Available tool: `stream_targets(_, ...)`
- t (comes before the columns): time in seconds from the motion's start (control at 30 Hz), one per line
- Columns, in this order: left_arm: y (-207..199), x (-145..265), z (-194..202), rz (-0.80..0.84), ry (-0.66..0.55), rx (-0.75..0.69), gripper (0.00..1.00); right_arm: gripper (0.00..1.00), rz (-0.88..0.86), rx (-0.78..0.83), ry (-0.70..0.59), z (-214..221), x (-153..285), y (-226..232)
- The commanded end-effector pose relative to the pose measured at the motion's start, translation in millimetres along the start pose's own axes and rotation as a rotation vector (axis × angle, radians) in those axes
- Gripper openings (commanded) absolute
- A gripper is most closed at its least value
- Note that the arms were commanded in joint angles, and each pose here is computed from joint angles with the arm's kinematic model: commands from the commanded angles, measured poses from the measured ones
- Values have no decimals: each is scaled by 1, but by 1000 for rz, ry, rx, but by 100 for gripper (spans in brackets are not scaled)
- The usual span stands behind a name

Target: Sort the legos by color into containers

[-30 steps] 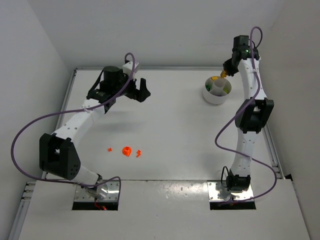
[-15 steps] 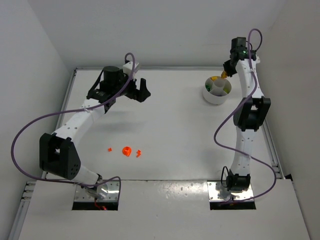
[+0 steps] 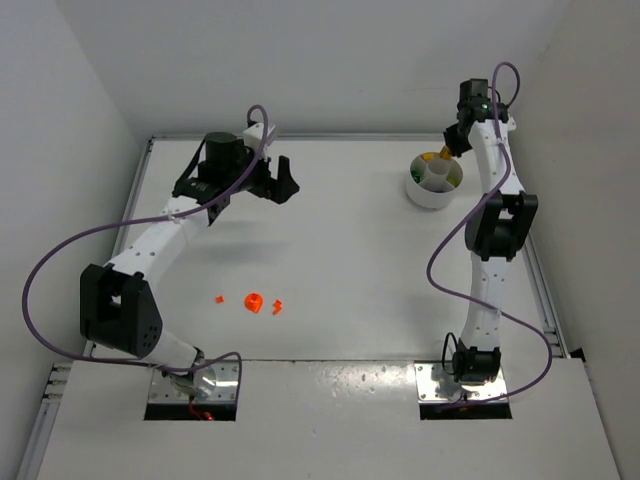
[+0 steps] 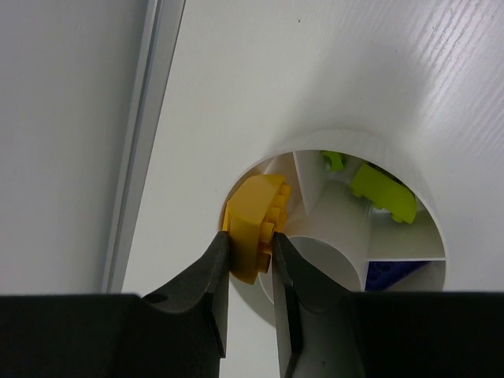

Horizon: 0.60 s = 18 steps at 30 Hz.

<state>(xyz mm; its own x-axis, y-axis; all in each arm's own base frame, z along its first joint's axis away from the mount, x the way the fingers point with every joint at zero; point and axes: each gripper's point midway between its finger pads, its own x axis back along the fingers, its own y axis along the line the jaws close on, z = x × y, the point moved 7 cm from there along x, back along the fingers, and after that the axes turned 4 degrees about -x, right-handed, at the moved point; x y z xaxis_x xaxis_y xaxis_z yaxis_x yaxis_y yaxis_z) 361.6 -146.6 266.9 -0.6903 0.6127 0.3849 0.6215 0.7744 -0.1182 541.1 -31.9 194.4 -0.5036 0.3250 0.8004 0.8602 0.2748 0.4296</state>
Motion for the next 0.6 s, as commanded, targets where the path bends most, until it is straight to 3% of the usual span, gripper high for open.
stream_targets(0.0, 4, 0, -13, -1, -48, 5, 100, 10, -29, -21, 5, 2, 0, 8)
stream_targets(0.2, 4, 0, -13, -1, -48, 5, 100, 17, -33, -21, 15, 4, -4, 9)
stream_targets(0.43, 4, 0, -13, -1, -48, 5, 100, 40, -55, 4, 44, 8, -7, 11)
stream_targets(0.57, 7, 2, -13, -10, -49, 17, 100, 43, -122, 31, 49, 7, 8, 22)
